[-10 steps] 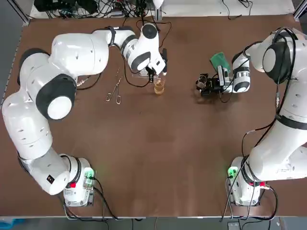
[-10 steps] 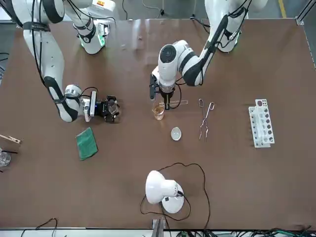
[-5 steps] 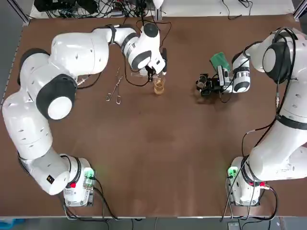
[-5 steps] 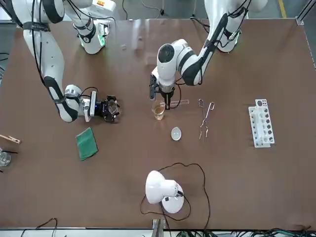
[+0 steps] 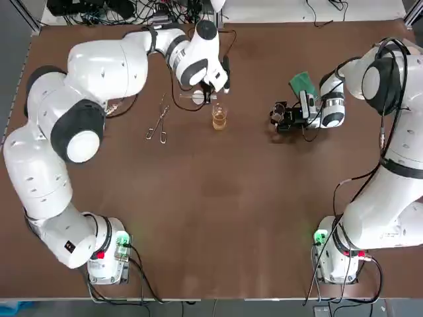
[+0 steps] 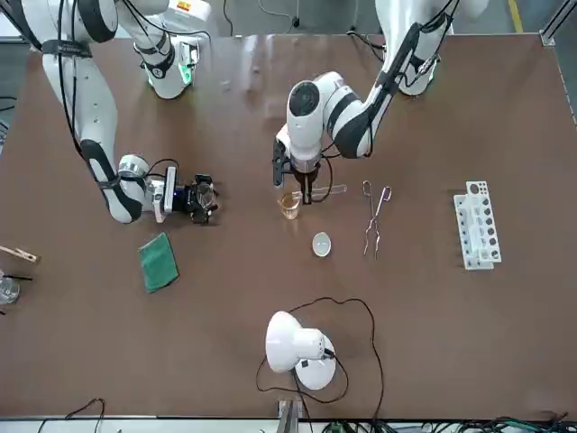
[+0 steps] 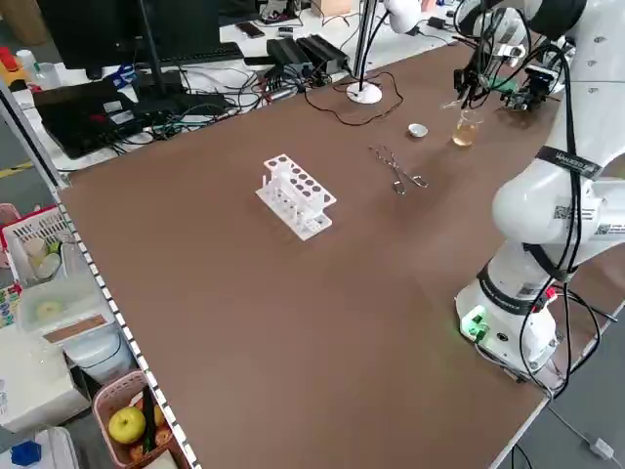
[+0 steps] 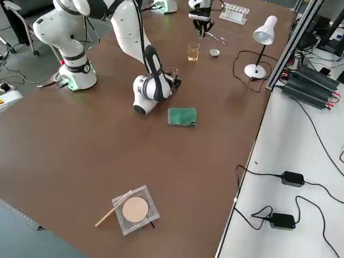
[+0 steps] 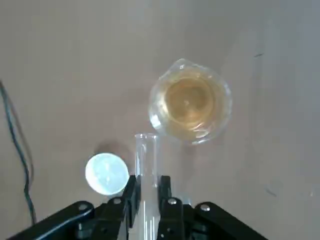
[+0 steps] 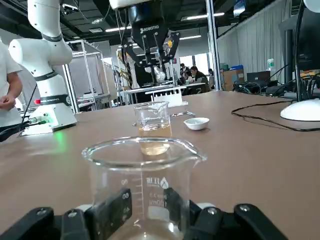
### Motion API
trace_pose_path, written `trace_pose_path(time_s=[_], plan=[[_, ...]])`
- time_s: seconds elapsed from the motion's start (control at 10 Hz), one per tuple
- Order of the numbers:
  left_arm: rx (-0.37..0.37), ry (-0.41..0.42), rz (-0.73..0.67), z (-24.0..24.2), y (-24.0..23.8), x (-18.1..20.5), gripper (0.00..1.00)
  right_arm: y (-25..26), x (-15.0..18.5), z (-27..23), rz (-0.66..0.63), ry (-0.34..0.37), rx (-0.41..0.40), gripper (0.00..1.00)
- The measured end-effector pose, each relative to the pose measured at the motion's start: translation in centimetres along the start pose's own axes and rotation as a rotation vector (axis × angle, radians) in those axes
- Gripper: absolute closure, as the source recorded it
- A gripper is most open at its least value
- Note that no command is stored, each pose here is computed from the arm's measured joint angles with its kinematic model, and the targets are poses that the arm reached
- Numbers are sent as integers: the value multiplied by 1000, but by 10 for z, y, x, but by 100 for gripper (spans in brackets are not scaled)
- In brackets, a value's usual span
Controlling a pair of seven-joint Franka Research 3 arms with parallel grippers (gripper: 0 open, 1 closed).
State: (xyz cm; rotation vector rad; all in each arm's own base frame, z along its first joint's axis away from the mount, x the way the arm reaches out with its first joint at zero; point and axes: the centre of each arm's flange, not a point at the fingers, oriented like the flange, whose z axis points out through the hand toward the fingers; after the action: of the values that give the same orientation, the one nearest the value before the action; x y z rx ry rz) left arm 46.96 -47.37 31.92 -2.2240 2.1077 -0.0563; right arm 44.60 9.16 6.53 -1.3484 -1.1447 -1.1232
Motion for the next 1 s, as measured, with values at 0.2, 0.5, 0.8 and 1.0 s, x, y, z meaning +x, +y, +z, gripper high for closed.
trace_pose_path(time_s=[0.2,0.5,0.8,1.0], plan=[[-32,24,-38,-17,-50,-38,79,0,1,3,2,4,-3,62],[-41,107,-30,-46,-136,-144,79,-2,6,36,16,42,-17,62],[-60,336,5,-58,-196,-263,79,-7,21,91,44,69,-48,62],[-40,498,34,-52,-216,-343,79,-10,45,116,48,80,-80,62]])
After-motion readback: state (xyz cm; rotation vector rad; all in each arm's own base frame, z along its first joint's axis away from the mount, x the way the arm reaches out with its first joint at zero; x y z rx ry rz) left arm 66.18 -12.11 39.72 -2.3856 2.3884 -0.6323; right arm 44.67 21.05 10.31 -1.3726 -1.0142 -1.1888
